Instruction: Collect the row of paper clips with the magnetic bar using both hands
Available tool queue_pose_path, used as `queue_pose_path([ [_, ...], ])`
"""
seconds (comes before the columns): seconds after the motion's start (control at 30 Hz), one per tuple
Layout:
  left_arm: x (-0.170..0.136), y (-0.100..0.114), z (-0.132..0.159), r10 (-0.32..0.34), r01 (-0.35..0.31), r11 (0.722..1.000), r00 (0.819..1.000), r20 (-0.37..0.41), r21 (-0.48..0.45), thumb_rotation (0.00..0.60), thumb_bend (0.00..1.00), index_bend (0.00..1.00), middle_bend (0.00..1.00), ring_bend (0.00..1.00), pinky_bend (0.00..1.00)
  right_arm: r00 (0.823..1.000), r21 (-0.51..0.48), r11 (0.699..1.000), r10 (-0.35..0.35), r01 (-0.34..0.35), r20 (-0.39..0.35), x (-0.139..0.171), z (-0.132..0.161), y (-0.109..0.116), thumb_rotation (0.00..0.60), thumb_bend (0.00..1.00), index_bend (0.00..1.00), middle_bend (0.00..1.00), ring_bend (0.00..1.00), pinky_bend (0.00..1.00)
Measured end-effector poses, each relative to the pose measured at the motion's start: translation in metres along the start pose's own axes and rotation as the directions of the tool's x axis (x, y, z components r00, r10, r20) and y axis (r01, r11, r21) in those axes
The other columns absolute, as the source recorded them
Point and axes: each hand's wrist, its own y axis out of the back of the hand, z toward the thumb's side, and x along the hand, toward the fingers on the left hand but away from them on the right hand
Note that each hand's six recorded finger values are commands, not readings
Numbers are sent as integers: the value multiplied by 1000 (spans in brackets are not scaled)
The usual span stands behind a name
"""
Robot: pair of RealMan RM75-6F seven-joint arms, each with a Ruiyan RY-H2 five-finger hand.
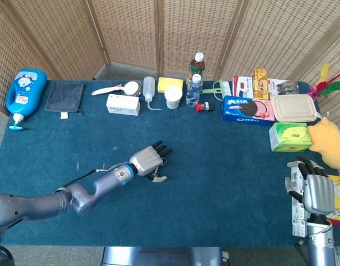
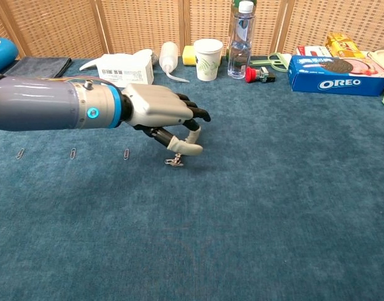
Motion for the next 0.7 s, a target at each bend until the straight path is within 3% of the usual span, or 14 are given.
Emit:
queue_pose_path([
  [0.7, -41, -5, -17, -13, 13, 1000, 1000, -26, 8, 0, 506, 333, 32, 0, 1, 1000, -26, 1000, -7, 6, -30, 2, 13, 2, 600, 424, 375, 296, 256, 310],
])
